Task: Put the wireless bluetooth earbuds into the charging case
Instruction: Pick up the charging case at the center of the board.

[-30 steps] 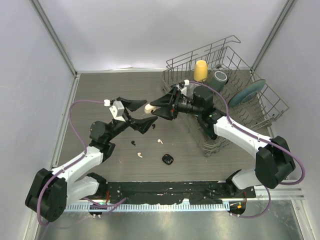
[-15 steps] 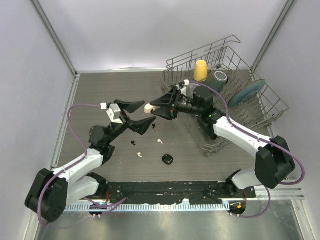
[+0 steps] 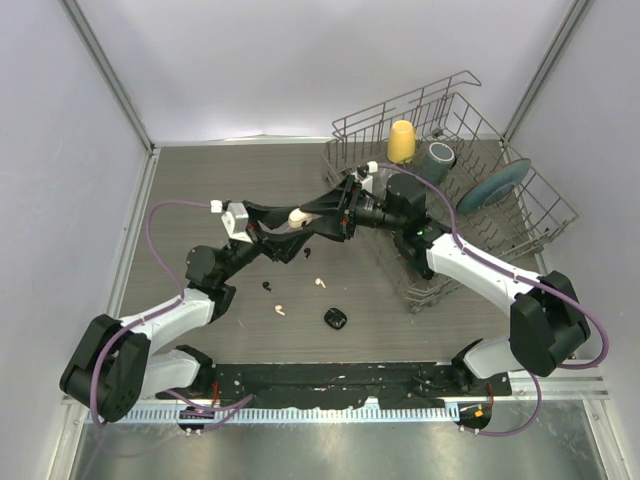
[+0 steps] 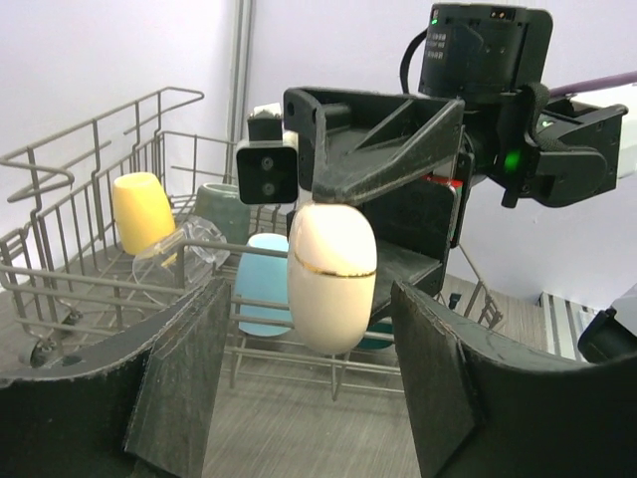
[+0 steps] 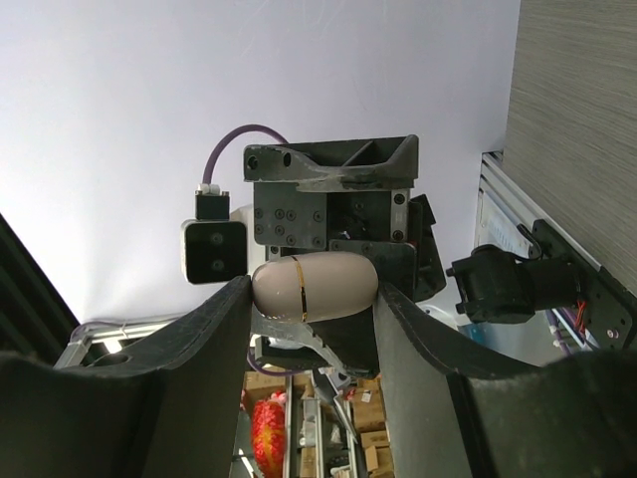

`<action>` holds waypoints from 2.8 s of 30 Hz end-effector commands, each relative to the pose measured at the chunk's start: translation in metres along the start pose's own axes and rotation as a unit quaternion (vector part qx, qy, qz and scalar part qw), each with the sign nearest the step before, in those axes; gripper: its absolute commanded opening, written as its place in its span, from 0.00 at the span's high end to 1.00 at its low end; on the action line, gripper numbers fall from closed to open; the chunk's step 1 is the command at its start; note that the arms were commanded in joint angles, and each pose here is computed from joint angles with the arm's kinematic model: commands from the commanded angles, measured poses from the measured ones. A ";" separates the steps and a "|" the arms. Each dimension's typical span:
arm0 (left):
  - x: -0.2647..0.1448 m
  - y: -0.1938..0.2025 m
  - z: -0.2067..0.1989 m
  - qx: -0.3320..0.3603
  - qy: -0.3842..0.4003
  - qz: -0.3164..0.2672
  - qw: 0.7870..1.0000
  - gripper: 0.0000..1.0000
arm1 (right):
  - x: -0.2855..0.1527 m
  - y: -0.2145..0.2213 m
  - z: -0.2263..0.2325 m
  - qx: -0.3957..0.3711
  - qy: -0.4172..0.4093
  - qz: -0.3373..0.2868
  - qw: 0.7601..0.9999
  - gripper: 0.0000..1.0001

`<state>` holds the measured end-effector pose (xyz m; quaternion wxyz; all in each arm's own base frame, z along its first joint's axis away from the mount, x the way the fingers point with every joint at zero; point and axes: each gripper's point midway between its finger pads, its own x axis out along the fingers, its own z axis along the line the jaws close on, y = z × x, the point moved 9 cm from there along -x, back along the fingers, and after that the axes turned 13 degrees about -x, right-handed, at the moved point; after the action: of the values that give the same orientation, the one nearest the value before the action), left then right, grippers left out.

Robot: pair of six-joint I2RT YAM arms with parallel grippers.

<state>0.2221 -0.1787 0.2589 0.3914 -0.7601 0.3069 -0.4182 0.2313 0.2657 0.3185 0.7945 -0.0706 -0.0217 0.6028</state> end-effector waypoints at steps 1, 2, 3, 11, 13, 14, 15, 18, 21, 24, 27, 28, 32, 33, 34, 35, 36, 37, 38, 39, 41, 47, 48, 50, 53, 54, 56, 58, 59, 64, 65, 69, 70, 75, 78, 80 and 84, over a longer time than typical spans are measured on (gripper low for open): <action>0.014 -0.024 -0.012 0.031 0.048 -0.045 0.997 0.35 | -0.004 0.004 0.011 -0.017 -0.028 0.005 0.999 0.97; 0.014 -0.024 -0.012 0.032 0.047 -0.046 0.997 0.37 | -0.004 0.004 0.010 -0.017 -0.027 0.004 0.999 0.97; 0.014 -0.026 -0.012 0.032 0.047 -0.048 0.997 0.41 | -0.004 0.004 0.009 -0.015 -0.026 0.004 1.000 0.97; 0.013 -0.022 -0.012 0.026 0.050 -0.040 0.998 0.43 | -0.005 0.004 0.012 -0.017 -0.031 0.002 0.999 0.97; 0.013 -0.020 -0.011 0.022 0.049 -0.036 0.998 0.42 | -0.005 0.004 0.012 -0.016 -0.032 0.001 0.999 0.97; 0.013 -0.018 -0.010 0.021 0.048 -0.034 0.998 0.40 | -0.005 0.003 0.013 -0.018 -0.033 0.000 0.999 0.97; 0.013 -0.018 -0.010 0.021 0.048 -0.031 0.998 0.38 | -0.005 0.004 0.013 -0.019 -0.033 0.000 0.999 0.97; 0.013 -0.016 -0.008 0.019 0.045 -0.028 0.998 0.37 | -0.006 0.004 0.013 -0.018 -0.032 0.000 0.999 0.97; 0.015 -0.015 -0.007 0.015 0.043 -0.019 0.999 0.39 | -0.006 0.004 0.011 -0.017 -0.028 -0.002 0.999 0.98; 0.016 -0.015 -0.006 0.015 0.043 -0.017 0.999 0.43 | -0.006 0.004 0.011 -0.017 -0.023 -0.005 1.000 0.98; 0.017 -0.016 -0.006 0.015 0.043 -0.016 0.999 0.51 | -0.006 0.004 0.010 -0.018 -0.020 -0.005 1.000 0.98; 0.018 -0.017 -0.006 0.015 0.042 -0.016 0.999 0.56 | -0.006 0.004 0.010 -0.018 -0.019 -0.006 1.000 0.98; 0.018 -0.015 -0.005 0.013 0.042 -0.012 0.999 0.64 | -0.006 0.005 0.012 -0.019 -0.021 -0.006 1.000 0.99; 0.018 -0.015 -0.005 0.014 0.043 -0.011 0.999 0.64 | -0.006 0.004 0.011 -0.019 -0.020 -0.006 1.000 0.99; 0.018 -0.015 -0.005 0.014 0.044 -0.010 0.999 0.56 | -0.006 0.004 0.011 -0.019 -0.020 -0.006 1.000 0.99; 0.018 -0.014 -0.005 0.012 0.044 -0.008 0.999 0.52 | -0.007 0.005 0.013 -0.021 -0.023 -0.007 0.999 0.99; 0.018 -0.014 -0.006 0.011 0.046 -0.006 0.999 0.50 | -0.007 0.005 0.013 -0.022 -0.023 -0.007 0.999 0.99; 0.018 -0.013 -0.005 0.010 0.044 -0.005 0.999 0.48 | -0.006 0.004 0.012 -0.021 -0.023 -0.008 0.999 0.99; 0.018 -0.012 -0.005 0.009 0.043 -0.002 0.999 0.46 | -0.007 0.004 0.013 -0.022 -0.024 -0.008 0.999 0.99; 0.018 -0.012 -0.005 0.010 0.042 -0.002 0.999 0.43 | -0.007 0.005 0.013 -0.023 -0.024 -0.008 0.999 0.99; 0.017 -0.011 -0.004 0.008 0.040 0.001 0.999 0.42 | -0.007 0.004 0.014 -0.023 -0.026 -0.008 0.999 0.99; 0.018 -0.010 -0.002 0.008 0.037 0.003 0.999 0.49 | -0.007 0.004 0.016 -0.024 -0.033 -0.008 0.999 0.99; 0.018 -0.008 -0.001 0.006 0.035 0.004 0.999 0.50 | -0.007 0.004 0.017 -0.023 -0.035 -0.008 0.999 0.99; 0.018 -0.008 0.000 0.005 0.033 0.004 0.999 0.51 | -0.007 0.004 0.016 -0.021 -0.034 -0.007 0.999 0.98; 0.019 -0.007 0.001 0.002 0.030 0.004 1.000 0.53 | -0.006 0.003 0.017 -0.021 -0.035 -0.007 0.999 0.99; 0.019 -0.008 0.001 0.004 0.029 0.002 1.000 0.55 | -0.006 0.003 0.017 -0.021 -0.036 -0.006 0.999 0.98; 0.019 -0.007 0.002 0.003 0.026 0.002 1.000 0.59 | -0.006 0.003 0.017 -0.019 -0.035 -0.006 0.999 0.99; 0.019 -0.006 0.002 0.003 0.026 0.002 1.000 0.63 | -0.006 0.003 0.017 -0.020 -0.038 -0.007 0.999 0.99; 0.019 -0.005 0.003 0.002 0.024 0.004 1.000 0.65 | -0.006 0.003 0.017 -0.019 -0.038 -0.007 0.999 0.99; 0.019 -0.004 0.005 -0.001 0.019 0.004 1.000 0.83 | -0.005 0.003 0.016 -0.017 -0.037 -0.005 0.999 0.99; 0.019 -0.003 0.006 -0.002 0.018 0.005 1.000 0.85 | -0.005 0.003 0.017 -0.017 -0.038 -0.004 0.999 0.99; 0.018 -0.002 0.006 -0.002 0.018 0.006 1.000 0.89 | -0.005 0.003 0.016 -0.015 -0.038 -0.003 0.999 0.99; 0.018 -0.001 0.006 0.000 0.018 0.006 1.000 0.94 | -0.005 0.002 0.016 -0.015 -0.037 -0.003 0.999 0.99; 0.013 0.000 0.006 0.008 0.010 0.003 1.000 1.00 | -0.004 0.003 0.014 -0.015 -0.038 0.001 0.999 0.80; 0.008 -0.001 0.005 0.016 0.002 -0.013 1.000 1.00 | -0.006 0.004 0.015 -0.032 -0.032 -0.002 0.999 0.53; 0.004 -0.002 0.004 0.019 0.000 -0.023 1.000 1.00 | -0.007 0.003 0.019 -0.053 -0.023 -0.010 0.998 0.39; -0.007 -0.002 0.001 0.025 -0.014 -0.046 0.999 1.00 | -0.014 0.003 0.018 -0.116 0.031 -0.025 0.992 0.26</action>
<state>0.2249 -0.1826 0.2467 0.3851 -0.7666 0.3166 -0.4048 0.2322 0.2642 0.3066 0.7985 -0.1070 -0.0108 0.5923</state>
